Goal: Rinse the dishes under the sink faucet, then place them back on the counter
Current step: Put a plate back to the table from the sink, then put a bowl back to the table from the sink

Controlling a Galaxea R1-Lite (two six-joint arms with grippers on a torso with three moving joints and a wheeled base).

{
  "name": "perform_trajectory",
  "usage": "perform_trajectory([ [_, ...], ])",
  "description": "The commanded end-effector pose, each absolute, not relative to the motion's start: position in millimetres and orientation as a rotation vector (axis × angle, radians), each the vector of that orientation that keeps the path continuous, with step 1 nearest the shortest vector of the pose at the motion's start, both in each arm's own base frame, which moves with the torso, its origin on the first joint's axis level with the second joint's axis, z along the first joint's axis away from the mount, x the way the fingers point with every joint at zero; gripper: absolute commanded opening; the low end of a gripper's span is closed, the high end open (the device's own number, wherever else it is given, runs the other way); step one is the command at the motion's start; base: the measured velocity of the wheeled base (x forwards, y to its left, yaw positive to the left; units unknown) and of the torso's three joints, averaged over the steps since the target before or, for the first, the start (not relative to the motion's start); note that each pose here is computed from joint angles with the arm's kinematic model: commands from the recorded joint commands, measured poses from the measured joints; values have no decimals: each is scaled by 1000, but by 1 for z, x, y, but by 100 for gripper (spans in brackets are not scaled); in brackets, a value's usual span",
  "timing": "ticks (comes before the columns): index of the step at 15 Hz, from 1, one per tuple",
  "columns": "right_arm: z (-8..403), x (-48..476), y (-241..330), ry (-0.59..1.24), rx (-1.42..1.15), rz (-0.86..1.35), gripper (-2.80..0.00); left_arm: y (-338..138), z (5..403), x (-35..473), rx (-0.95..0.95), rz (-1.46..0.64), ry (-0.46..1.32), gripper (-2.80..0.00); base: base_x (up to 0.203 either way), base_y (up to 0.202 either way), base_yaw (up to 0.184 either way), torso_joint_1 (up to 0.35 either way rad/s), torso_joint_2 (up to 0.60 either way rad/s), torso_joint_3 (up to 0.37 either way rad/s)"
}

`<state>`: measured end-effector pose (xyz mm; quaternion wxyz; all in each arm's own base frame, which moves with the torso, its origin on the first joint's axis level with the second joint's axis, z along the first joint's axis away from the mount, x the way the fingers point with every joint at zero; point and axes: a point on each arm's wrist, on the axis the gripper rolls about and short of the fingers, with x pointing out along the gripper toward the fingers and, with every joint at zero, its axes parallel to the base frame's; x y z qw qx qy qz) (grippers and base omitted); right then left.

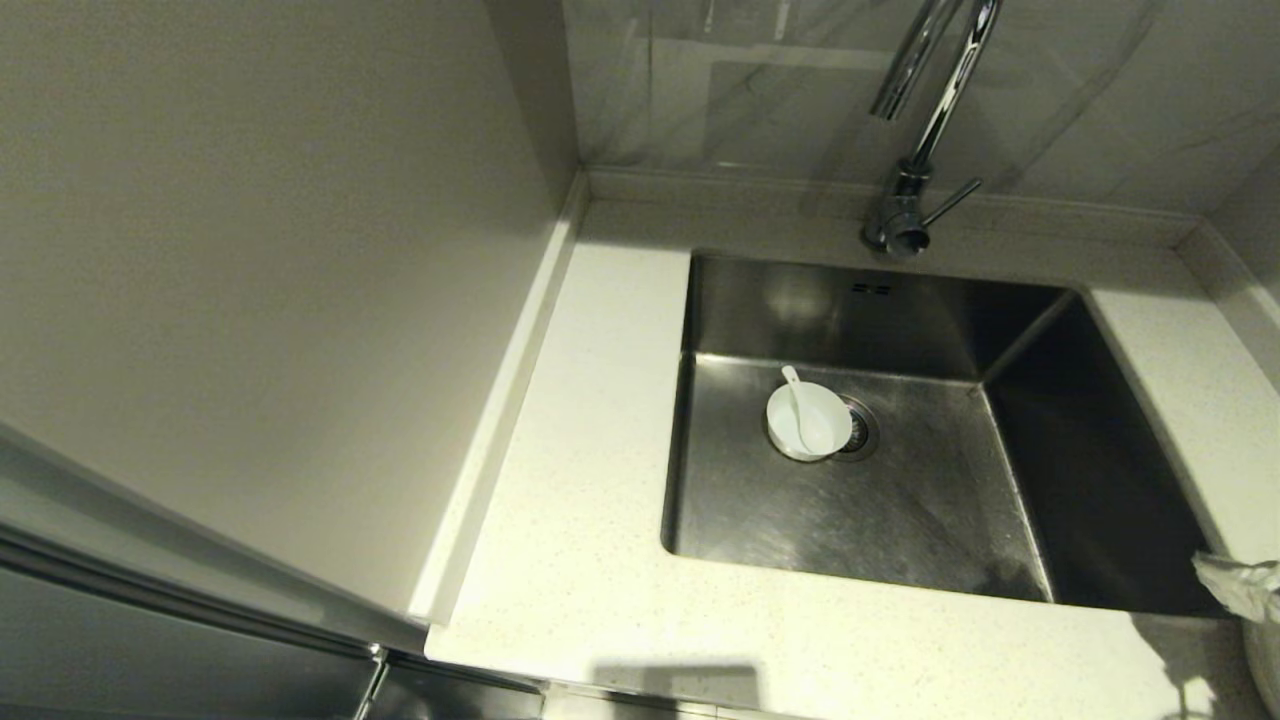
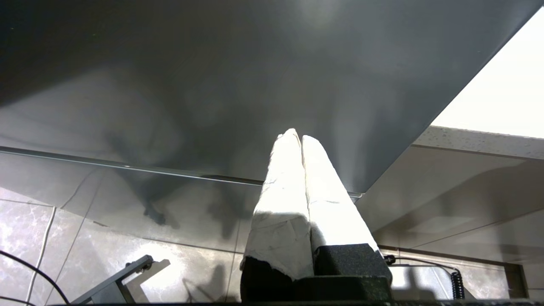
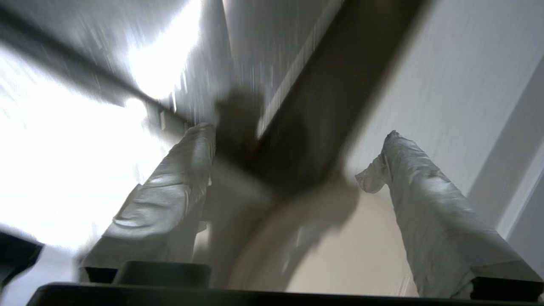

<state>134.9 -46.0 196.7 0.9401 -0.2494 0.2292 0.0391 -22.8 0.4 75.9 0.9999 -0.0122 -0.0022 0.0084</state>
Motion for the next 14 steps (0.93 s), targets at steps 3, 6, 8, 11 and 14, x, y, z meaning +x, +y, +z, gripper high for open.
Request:
perform_trajectory([
  [3,230,156,-40,334,-566,165,0,0,76,-23,-25,17,-8,-280,0,0,0,0,0,0],
  [6,261,160,-33,387,-552,226,-280,0,76,-23,-25,17,-8,-280,0,0,0,0,0,0],
  [8,282,169,-24,354,-568,282,-280,0,76,-23,-25,17,-8,-280,0,0,0,0,0,0],
  [11,304,183,-17,299,-572,313,-280,0,76,-23,-25,17,-8,-280,0,0,0,0,0,0],
  [14,309,191,-8,501,-375,260,-280,0,76,-23,-25,17,-8,-280,0,0,0,0,0,0],
])
